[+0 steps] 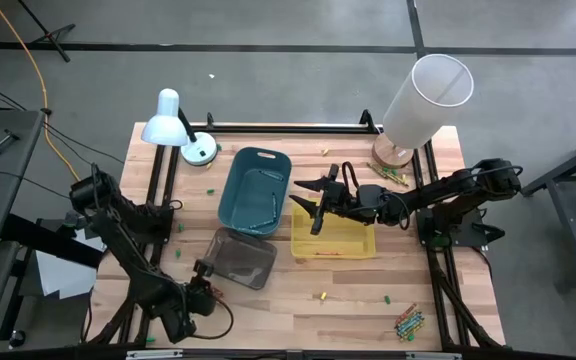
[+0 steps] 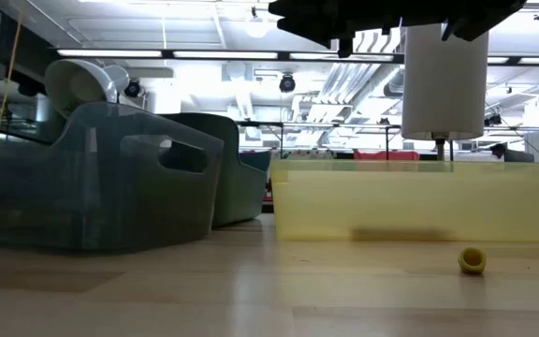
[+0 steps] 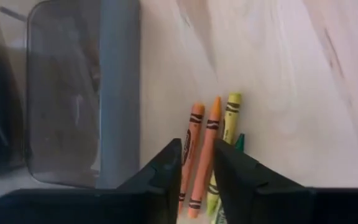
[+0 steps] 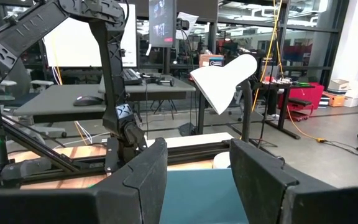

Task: Sort crayons
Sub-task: Put the orange crayon into the yellow bin

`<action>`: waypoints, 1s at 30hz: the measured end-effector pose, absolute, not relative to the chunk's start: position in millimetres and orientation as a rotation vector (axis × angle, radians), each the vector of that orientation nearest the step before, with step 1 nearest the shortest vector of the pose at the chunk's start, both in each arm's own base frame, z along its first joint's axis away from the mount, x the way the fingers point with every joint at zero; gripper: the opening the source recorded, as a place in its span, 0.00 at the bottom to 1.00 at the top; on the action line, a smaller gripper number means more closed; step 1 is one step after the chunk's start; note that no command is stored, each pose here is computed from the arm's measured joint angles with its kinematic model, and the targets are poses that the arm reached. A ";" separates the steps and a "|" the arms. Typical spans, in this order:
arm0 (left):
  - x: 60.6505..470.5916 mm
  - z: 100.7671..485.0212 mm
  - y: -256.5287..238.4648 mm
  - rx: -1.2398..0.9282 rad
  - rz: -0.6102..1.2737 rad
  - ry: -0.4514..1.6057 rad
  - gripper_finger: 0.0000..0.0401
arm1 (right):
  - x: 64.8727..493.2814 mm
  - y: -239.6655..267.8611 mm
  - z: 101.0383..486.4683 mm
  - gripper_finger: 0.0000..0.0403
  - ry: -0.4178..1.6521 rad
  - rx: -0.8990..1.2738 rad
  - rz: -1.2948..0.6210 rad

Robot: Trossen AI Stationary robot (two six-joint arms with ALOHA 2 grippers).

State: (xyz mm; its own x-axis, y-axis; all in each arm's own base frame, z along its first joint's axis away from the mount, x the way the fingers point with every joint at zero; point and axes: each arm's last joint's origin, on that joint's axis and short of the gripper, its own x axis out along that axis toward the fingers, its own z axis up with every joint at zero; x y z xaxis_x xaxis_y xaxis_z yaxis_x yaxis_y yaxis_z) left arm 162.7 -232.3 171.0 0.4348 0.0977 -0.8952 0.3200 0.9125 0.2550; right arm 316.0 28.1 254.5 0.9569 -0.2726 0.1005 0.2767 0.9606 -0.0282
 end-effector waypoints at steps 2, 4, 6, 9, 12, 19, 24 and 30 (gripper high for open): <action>163.5 168.5 -232.4 0.459 -0.158 1.127 0.25 | 316.0 28.1 254.5 0.41 -0.096 -0.042 -0.279; 166.0 165.6 -231.7 0.488 -0.157 1.128 0.28 | 316.0 28.1 254.4 0.41 -0.096 -0.042 -0.279; 168.3 161.5 -231.1 0.514 -0.156 1.139 0.29 | 316.0 28.1 254.5 0.41 -0.096 -0.042 -0.279; 171.8 154.9 -230.2 0.531 -0.137 1.154 0.30 | 316.0 28.1 254.4 0.41 -0.096 -0.042 -0.279; 174.1 149.7 -229.6 0.553 -0.123 1.162 0.29 | 316.0 28.1 254.4 0.41 -0.095 -0.043 -0.279; 175.4 143.8 -230.1 0.548 -0.115 1.185 0.28 | 316.1 28.1 254.3 0.41 -0.095 -0.040 -0.278; 175.7 139.1 -231.1 0.550 -0.120 1.204 0.28 | 316.1 28.1 254.3 0.41 -0.094 -0.040 -0.278; 176.4 131.2 -232.1 0.550 -0.096 1.223 0.28 | 316.1 28.1 254.2 0.41 -0.093 -0.040 -0.278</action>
